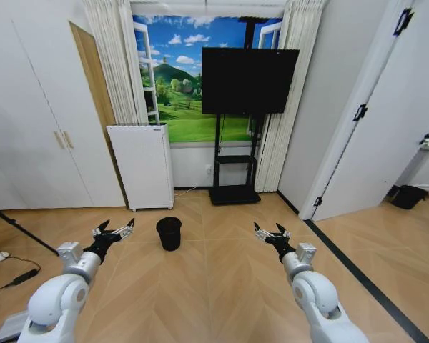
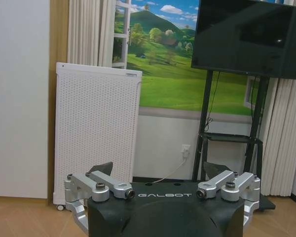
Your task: Pick up the trash bin and place the garbage on the floor into it.
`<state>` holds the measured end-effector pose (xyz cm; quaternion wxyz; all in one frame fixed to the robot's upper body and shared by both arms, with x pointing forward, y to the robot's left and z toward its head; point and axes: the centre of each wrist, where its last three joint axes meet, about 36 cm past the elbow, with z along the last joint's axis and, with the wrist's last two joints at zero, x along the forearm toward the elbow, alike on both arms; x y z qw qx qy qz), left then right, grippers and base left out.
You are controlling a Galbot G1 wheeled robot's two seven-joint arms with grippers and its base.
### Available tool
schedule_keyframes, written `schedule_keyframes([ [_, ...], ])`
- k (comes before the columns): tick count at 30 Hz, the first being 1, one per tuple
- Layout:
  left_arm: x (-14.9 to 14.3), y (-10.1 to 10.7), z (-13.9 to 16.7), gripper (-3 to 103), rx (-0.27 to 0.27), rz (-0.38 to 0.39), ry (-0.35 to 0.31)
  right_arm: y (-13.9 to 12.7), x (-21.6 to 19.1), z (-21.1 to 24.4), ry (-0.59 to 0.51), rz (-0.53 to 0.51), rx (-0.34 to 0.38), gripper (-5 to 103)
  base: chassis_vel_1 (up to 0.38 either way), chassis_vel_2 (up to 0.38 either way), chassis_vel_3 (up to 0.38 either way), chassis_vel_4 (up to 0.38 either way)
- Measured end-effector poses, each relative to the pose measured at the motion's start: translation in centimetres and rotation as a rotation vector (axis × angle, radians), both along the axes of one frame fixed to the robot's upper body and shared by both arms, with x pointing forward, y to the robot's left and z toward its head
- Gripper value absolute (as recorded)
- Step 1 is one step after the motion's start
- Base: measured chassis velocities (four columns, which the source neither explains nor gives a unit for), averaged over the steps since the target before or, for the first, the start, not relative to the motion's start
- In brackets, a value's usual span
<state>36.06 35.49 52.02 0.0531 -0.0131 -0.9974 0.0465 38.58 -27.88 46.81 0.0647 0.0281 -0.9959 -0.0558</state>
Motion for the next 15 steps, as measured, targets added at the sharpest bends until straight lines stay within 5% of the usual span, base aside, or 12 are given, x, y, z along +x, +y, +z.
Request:
schedule_keyframes([
  [15,0.00,0.01,0.00,100,0.000,0.000,0.000,0.00,0.00,0.00,0.000,0.000,0.000,100,-0.006,-0.007,0.009,0.004],
])
